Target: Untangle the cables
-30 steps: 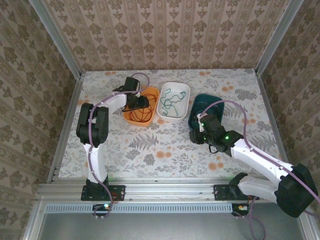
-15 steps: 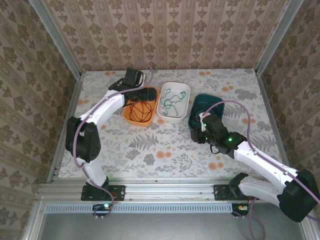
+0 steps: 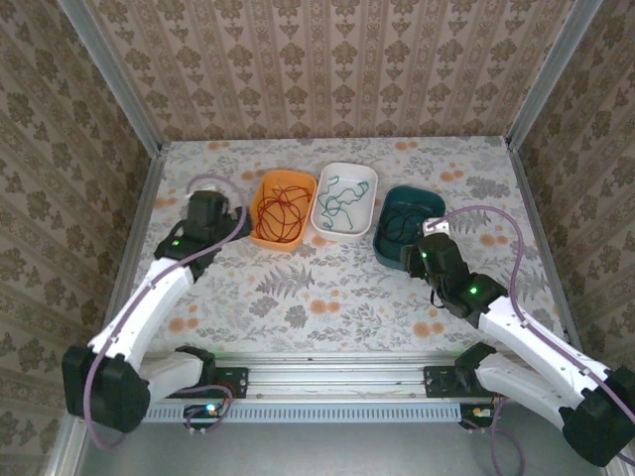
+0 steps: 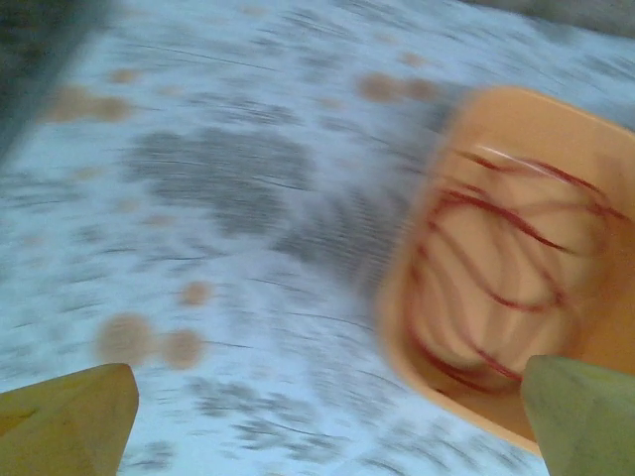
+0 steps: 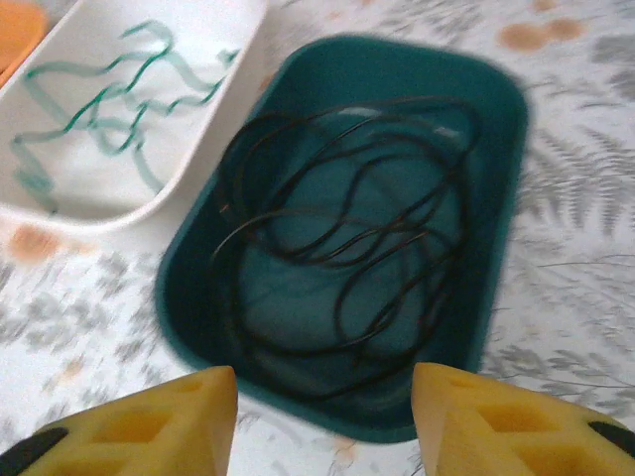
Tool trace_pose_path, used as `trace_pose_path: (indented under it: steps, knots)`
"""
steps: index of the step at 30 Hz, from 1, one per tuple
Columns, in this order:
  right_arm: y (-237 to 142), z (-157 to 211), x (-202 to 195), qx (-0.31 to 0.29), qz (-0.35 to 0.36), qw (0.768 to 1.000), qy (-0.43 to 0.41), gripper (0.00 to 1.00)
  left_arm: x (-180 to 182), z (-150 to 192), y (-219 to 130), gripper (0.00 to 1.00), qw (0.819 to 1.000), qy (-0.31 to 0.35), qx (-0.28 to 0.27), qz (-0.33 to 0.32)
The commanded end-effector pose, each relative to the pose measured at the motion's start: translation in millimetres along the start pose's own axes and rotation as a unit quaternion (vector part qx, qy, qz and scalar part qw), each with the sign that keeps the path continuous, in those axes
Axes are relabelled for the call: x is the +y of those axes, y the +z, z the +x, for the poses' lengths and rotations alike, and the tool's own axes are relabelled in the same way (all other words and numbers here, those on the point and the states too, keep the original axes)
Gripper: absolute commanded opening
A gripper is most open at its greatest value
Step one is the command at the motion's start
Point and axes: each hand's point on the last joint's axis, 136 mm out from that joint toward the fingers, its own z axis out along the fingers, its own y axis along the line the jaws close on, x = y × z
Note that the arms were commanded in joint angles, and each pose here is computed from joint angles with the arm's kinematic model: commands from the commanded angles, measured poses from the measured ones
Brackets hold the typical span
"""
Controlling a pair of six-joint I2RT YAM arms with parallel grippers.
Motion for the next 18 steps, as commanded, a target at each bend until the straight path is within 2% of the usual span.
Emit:
trace_pose_path:
  steps: [1,3,4,5,6,9,12,16,18]
  knots:
    - [-2.2,-31.1,-42.8,-0.081,0.123,0.989,0.005,0.56,70.3,-2.3,-4.1,1.00,0.989,-0.045,-0.048,-0.130]
    - [1.5,-46.1,-47.5,-0.131,0.150,0.980,-0.020,0.57,94.4,0.3,-4.3,1.00,0.981,-0.032,-0.067,-0.180]
    - [5.1,-52.3,-47.7,-0.161,0.160,0.973,-0.036,0.66,101.6,0.7,-3.3,1.00,0.978,-0.017,-0.075,-0.195]
    - [10.4,-57.0,-47.6,-0.186,0.169,0.966,-0.053,1.00,108.6,3.4,-0.8,1.00,0.974,-0.006,-0.077,-0.212]
    - [16.1,-60.9,-47.6,-0.196,0.174,0.963,-0.066,1.00,113.2,5.5,2.3,1.00,0.971,0.009,-0.082,-0.225]
    - [47.0,-55.0,-59.9,-0.142,0.221,0.961,-0.084,1.00,120.1,14.8,17.1,1.00,0.964,0.039,-0.088,-0.249]
    - [69.0,-48.0,-66.0,-0.152,0.232,0.958,-0.070,1.00,124.0,26.0,36.0,1.00,0.960,0.052,-0.077,-0.264]
    - [95.5,-33.3,-79.1,-0.138,0.251,0.956,-0.066,1.00,107.0,35.6,66.2,1.00,0.967,0.084,-0.104,-0.215]
    - [103.4,-33.4,-73.6,-0.144,0.225,0.960,-0.084,1.00,97.8,31.0,70.3,1.00,0.969,0.093,-0.121,-0.192]
